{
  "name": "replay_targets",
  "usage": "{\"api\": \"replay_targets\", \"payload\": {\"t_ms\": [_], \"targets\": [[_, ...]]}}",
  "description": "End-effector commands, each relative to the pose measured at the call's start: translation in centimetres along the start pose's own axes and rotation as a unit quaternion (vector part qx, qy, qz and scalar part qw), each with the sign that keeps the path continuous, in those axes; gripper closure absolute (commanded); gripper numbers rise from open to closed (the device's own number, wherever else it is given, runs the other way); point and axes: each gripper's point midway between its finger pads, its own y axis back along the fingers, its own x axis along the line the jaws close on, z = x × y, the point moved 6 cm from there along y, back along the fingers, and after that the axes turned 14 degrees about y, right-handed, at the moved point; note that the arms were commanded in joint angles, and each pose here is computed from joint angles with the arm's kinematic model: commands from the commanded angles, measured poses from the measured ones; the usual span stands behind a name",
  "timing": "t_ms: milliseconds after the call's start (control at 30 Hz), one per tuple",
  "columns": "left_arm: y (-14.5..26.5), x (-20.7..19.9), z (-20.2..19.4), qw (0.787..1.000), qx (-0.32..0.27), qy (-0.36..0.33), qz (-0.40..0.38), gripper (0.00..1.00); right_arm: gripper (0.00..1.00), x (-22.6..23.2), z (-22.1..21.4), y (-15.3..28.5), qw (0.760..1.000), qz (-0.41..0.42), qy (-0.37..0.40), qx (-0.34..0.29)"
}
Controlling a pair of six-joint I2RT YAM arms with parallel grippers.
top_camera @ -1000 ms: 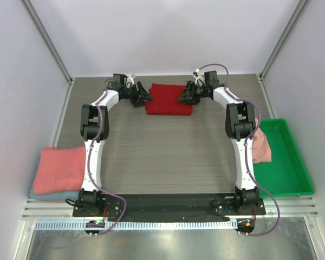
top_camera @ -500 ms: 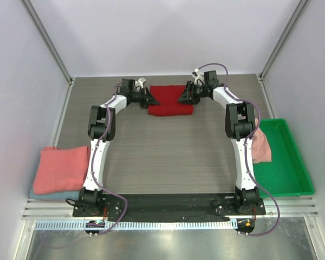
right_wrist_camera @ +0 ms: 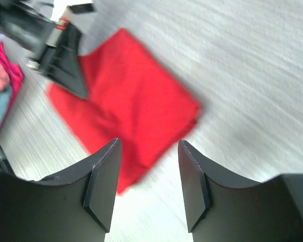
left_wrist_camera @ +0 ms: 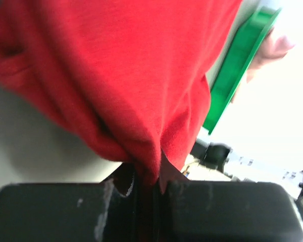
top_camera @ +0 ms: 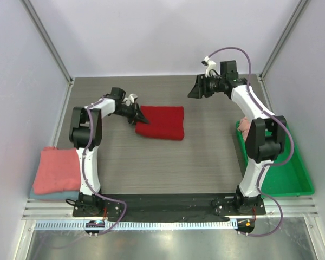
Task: Fold and stack the t-shirts
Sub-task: Neatly place the folded tshirt to the corner
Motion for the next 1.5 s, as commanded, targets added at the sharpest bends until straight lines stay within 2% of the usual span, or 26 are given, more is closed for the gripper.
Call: {"api": "replay_targets", "payload": {"t_ms": [0, 100, 167, 300, 433, 533, 633, 700, 733, 800, 900, 967, 1067, 1167, 1467], "targets": [[3.6, -0.9, -5.1, 0.999, 0.025, -0.023, 0.038, 1.0, 0.46, 0.2, -3.6, 0.4, 0.999, -0.004, 0.02, 0.045], [5.4, -0.1, -8.0, 0.996, 0.019, -0.047, 0.077, 1.0, 0.46, 0.6, -4.2, 0.8, 0.998, -0.004, 0.024, 0.052], [7.1, -0.6, -9.4, 0.991, -0.01, -0.082, 0.104, 1.0, 0.46, 0.8, -4.3, 1.1, 0.998, -0.006, 0.03, 0.054], [9.4, 0.6, -12.5, 0.981, -0.031, -0.124, 0.148, 1.0, 0.46, 0.8, -4.1, 1.4, 0.998, -0.008, 0.04, 0.053], [12.3, 0.9, -13.7, 0.963, -0.06, -0.179, 0.19, 1.0, 0.46, 0.9, -4.0, 1.4, 0.998, -0.004, 0.041, 0.051], [14.8, 1.7, -14.0, 0.957, -0.079, -0.184, 0.211, 1.0, 0.46, 1.1, -4.1, 1.4, 0.998, 0.001, 0.039, 0.051], [16.7, 2.9, -15.2, 0.939, -0.062, -0.215, 0.263, 1.0, 0.46, 1.1, -4.1, 1.4, 0.998, 0.004, 0.042, 0.05], [17.7, 3.9, -16.6, 0.931, -0.046, -0.21, 0.294, 1.0, 0.47, 1.1, -4.0, 1.4, 0.998, 0.005, 0.046, 0.049], [18.7, 3.6, -16.9, 0.921, -0.068, -0.23, 0.305, 1.0, 0.46, 1.1, -4.0, 1.4, 0.998, 0.005, 0.049, 0.049], [20.2, 3.6, -17.6, 0.904, -0.065, -0.246, 0.344, 1.0, 0.46, 1.1, -3.9, 1.3, 0.998, 0.007, 0.05, 0.048], [22.1, 4.1, -19.5, 0.896, -0.026, -0.246, 0.369, 1.0, 0.47, 1.1, -4.2, 1.1, 0.998, 0.012, 0.045, 0.05], [23.5, 4.8, -21.1, 0.893, -0.025, -0.242, 0.377, 1.0, 0.47, 1.2, -4.3, 1.0, 0.998, 0.016, 0.045, 0.05], [24.6, 5.6, -23.2, 0.875, -0.039, -0.263, 0.404, 1.0, 0.47, 1.2, -4.7, 0.8, 0.997, 0.019, 0.043, 0.054], [24.8, 7.2, -25.6, 0.873, -0.029, -0.257, 0.414, 1.0, 0.47, 1.3, -5.2, 0.3, 0.997, 0.026, 0.038, 0.06], [26.0, 7.7, -29.7, 0.866, -0.072, -0.248, 0.429, 1.0, 0.48, 2.0, -5.4, -1.4, 0.995, 0.047, 0.048, 0.07]]}}
